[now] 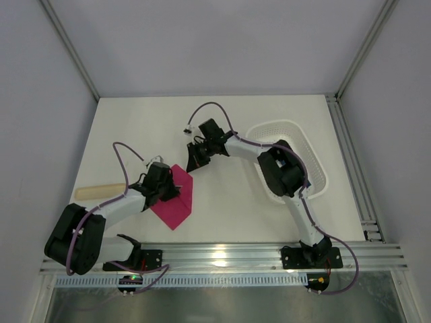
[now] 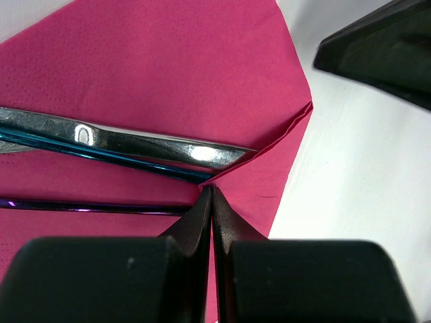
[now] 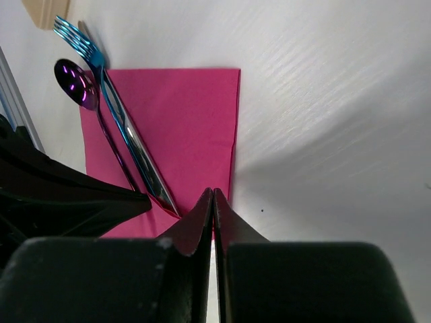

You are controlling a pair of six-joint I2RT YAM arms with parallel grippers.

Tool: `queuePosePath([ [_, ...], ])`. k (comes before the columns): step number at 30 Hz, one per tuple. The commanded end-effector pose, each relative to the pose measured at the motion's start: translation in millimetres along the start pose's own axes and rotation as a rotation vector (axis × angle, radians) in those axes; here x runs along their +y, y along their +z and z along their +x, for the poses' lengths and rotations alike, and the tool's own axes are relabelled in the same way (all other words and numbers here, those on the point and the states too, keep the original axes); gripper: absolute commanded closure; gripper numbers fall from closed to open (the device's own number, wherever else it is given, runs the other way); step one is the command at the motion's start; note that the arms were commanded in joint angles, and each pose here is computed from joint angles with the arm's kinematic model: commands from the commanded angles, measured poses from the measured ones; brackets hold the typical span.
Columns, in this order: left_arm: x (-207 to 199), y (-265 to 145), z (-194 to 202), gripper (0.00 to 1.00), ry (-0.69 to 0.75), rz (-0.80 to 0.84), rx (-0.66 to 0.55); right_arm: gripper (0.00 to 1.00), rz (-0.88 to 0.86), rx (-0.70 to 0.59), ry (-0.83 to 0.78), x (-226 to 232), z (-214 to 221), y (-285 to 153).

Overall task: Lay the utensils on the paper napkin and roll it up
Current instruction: Roll the napkin at the center of the board.

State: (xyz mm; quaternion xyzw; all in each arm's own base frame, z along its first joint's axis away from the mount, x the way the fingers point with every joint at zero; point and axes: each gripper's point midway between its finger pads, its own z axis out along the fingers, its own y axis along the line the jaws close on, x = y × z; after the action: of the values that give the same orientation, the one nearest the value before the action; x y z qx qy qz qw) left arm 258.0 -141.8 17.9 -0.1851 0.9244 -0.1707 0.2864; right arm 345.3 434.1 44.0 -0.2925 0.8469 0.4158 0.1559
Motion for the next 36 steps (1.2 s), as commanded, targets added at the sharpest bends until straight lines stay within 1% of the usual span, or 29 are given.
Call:
queuePosePath([
  [1, 12, -3, 5, 1.00, 0.022, -0.035, 0.007, 0.96, -0.040, -0.002, -0.064, 24, -9, 4],
  [11, 14, -4, 6, 1.00, 0.021, -0.040, 0.007, 0.96, -0.032, 0.029, -0.059, 29, 4, 25],
  [16, 12, -5, 6, 1.00, 0.022, -0.031, 0.004, 0.96, 0.026, 0.027, -0.040, 16, 7, 28],
  [19, 14, -6, 6, 1.00, 0.025, -0.034, 0.004, 0.96, 0.049, 0.050, -0.026, 8, 15, 30],
  [27, 11, -9, 5, 1.00, 0.046, -0.022, 0.007, 0.96, 0.127, 0.092, 0.002, -13, 44, 20],
  [31, 13, -10, 5, 1.00, 0.088, -0.028, 0.017, 0.96, 0.143, 0.097, 0.011, -14, 54, 11],
  [36, 9, -9, 3, 1.00, 0.094, -0.022, 0.019, 0.96, 0.169, 0.114, 0.039, -18, 74, 2],
])
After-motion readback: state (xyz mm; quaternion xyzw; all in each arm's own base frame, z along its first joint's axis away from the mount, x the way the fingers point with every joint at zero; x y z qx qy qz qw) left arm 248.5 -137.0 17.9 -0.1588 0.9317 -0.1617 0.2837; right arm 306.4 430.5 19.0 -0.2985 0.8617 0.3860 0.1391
